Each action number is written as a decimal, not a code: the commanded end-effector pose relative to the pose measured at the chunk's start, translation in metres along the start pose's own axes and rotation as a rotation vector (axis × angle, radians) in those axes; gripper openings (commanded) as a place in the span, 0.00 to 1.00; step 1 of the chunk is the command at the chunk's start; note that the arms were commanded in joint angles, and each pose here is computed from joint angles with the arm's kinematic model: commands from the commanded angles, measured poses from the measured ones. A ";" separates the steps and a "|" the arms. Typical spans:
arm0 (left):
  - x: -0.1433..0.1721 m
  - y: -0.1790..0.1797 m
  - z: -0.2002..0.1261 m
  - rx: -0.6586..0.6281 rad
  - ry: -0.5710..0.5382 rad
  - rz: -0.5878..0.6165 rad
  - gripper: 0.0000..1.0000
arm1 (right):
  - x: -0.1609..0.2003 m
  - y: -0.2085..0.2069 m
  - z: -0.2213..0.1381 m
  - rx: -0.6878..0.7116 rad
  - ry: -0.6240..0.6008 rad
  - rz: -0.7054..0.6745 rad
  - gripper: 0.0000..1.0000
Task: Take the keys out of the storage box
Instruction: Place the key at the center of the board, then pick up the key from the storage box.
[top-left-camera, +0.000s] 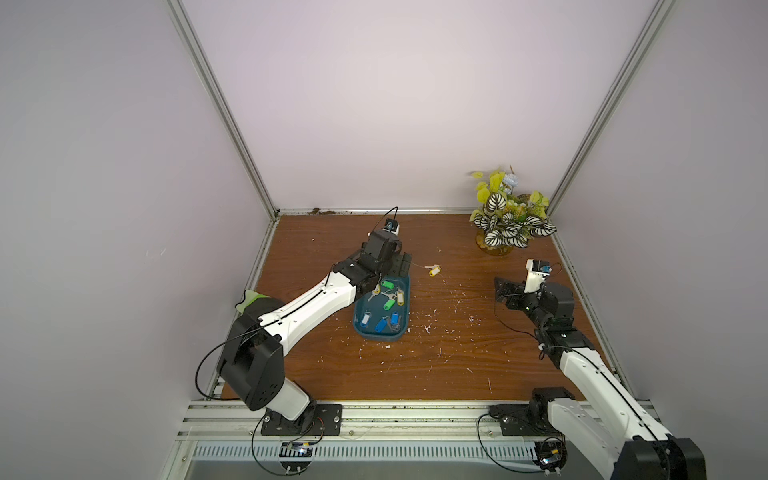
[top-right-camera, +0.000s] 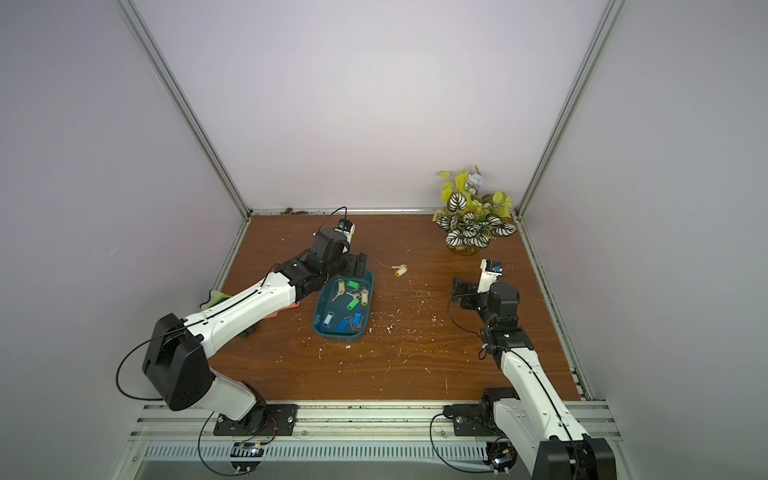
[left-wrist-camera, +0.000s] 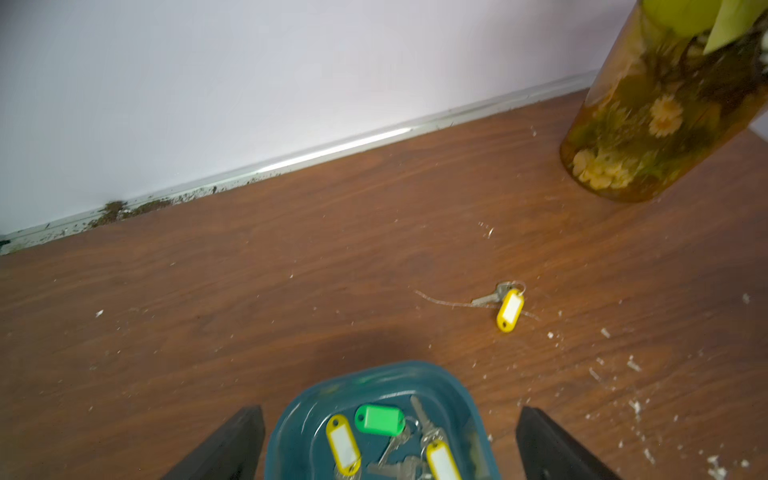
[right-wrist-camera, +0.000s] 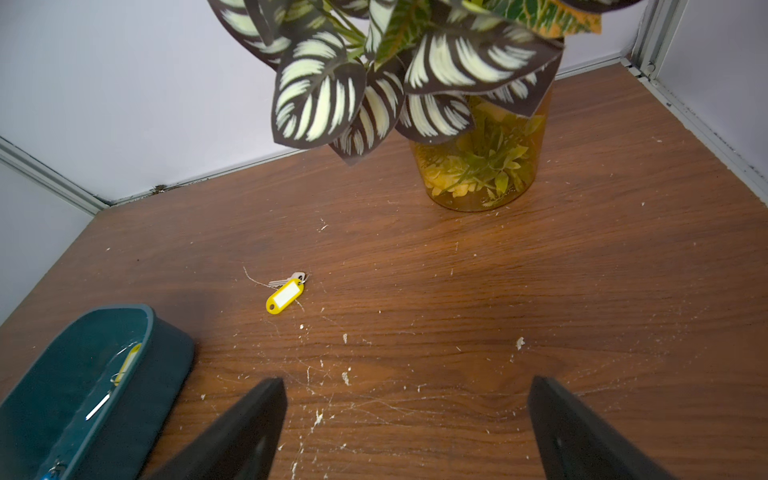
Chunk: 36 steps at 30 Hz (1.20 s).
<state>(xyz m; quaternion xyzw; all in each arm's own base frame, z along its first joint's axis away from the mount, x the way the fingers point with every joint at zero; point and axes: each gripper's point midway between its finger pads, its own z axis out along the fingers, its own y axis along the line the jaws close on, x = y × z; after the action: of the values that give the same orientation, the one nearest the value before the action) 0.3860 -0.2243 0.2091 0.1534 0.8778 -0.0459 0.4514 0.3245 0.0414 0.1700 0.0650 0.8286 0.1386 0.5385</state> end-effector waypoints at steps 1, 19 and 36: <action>0.031 0.013 -0.009 -0.029 0.100 0.082 0.98 | -0.013 0.005 0.000 -0.018 -0.046 -0.006 0.98; 0.103 0.020 0.045 0.034 0.453 0.155 0.62 | -0.014 0.005 -0.002 -0.019 -0.048 0.008 0.98; 0.146 0.024 0.083 0.032 0.602 0.202 0.38 | -0.010 0.001 -0.006 0.001 -0.048 0.006 0.98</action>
<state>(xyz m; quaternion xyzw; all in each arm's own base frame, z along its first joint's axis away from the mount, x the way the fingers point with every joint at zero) 0.3773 -0.1897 0.0431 0.2503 0.9506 0.0317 0.1809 0.3229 0.0411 0.1746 0.0677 0.8232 0.1415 0.5456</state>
